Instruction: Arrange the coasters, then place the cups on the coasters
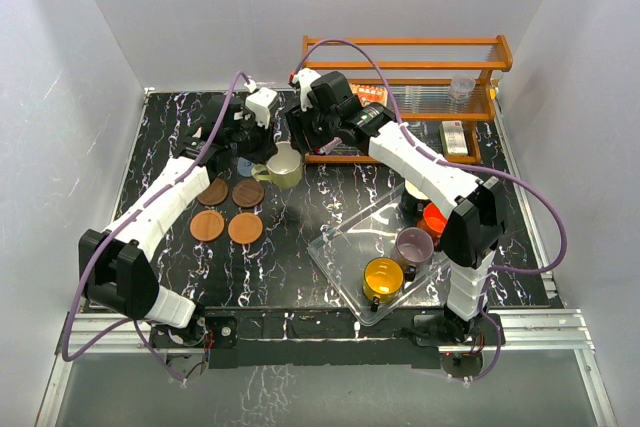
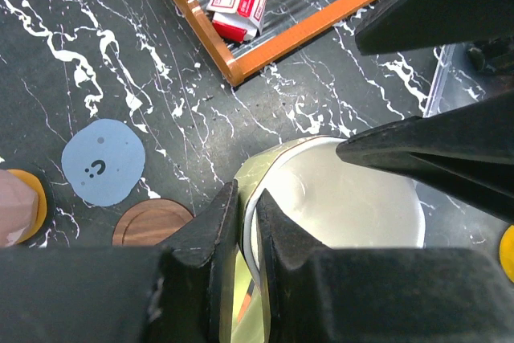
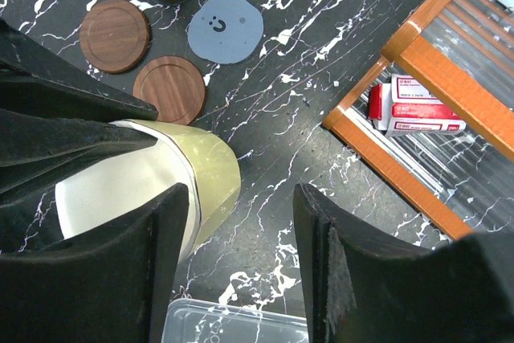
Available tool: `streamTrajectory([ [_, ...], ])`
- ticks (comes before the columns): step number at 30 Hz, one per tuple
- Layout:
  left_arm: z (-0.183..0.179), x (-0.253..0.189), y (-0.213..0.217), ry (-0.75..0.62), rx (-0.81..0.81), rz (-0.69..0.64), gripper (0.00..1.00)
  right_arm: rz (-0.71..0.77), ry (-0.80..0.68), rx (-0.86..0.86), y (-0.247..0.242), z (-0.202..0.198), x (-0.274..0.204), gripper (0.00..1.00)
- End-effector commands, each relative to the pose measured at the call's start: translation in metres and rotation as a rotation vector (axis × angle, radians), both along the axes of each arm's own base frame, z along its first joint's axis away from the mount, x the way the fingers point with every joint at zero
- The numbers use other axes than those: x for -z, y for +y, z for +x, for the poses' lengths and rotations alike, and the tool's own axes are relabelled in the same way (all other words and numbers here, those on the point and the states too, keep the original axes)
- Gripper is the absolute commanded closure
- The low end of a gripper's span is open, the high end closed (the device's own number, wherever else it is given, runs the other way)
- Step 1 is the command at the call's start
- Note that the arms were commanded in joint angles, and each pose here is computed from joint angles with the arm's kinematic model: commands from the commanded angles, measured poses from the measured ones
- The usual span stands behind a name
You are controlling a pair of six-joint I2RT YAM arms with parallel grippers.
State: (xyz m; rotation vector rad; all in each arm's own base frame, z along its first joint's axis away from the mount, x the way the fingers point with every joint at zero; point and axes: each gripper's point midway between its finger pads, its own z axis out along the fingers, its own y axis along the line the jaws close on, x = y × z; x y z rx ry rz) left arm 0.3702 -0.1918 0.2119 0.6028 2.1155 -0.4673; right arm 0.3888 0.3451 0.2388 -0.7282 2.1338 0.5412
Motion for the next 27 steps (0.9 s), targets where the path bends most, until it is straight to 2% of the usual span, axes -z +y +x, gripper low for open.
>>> streamTrajectory([
  [1, 0.002, -0.032, 0.004, -0.095, -0.004, -0.024, 1.00, 0.098, -0.120, 0.016, -0.005, 0.009, -0.054, 0.45],
  [5, 0.003, -0.030, 0.018, -0.107, -0.039, 0.017, 1.00, 0.114, -0.143, 0.017, -0.024, 0.015, -0.066, 0.41],
  [10, 0.001, -0.030, 0.044, -0.121, -0.099, 0.081, 1.00, 0.140, -0.175, -0.063, -0.046, 0.006, -0.079, 0.40],
  [17, -0.005, -0.020, 0.092, -0.089, -0.190, 0.088, 1.00, 0.056, -0.210, -0.125, -0.086, -0.010, -0.050, 0.39],
  [27, 0.000, -0.001, 0.169, -0.072, -0.342, 0.068, 1.00, 0.068, -0.207, -0.181, -0.136, -0.036, -0.017, 0.37],
])
